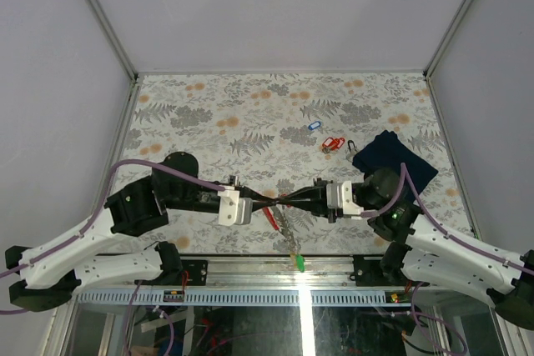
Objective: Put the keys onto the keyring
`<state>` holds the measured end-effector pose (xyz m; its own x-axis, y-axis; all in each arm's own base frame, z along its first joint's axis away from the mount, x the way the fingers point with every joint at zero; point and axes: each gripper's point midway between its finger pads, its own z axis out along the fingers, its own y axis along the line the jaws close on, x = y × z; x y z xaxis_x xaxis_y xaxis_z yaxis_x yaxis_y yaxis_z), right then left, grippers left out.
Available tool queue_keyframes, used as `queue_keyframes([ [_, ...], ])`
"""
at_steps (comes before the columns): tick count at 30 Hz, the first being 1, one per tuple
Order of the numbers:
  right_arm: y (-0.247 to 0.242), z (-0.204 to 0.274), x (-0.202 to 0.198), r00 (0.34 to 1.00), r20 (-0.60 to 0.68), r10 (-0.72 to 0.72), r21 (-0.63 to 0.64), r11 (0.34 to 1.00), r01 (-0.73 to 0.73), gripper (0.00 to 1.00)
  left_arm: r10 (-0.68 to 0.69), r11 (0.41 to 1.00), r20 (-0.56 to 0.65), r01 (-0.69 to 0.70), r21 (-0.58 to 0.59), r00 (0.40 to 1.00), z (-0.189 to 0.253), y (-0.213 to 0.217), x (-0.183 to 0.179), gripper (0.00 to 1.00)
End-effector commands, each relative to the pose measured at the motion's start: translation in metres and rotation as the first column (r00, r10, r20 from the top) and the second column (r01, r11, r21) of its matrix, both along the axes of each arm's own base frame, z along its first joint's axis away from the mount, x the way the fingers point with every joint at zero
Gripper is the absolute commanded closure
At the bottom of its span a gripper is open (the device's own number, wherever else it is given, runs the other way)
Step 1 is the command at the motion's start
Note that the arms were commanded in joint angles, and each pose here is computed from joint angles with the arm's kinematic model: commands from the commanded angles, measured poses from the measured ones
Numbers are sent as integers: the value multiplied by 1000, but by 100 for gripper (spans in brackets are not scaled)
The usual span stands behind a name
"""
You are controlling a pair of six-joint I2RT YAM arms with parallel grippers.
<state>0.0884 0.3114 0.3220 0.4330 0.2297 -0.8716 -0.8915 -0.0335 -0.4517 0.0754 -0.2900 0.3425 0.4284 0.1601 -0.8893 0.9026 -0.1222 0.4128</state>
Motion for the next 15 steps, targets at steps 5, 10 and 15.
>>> queue_keyframes([
  [5,-16,49,10,989,-89,-116,78,989,123,100,-11,983,14,13,-183,1000,41,14,-14,81],
  [10,-23,57,13,983,-97,-153,97,982,162,100,-19,971,-22,13,-239,1000,48,23,-22,67],
  [15,-24,57,11,986,-53,-155,86,984,159,100,53,948,-111,-85,-305,992,58,24,-12,65],
])
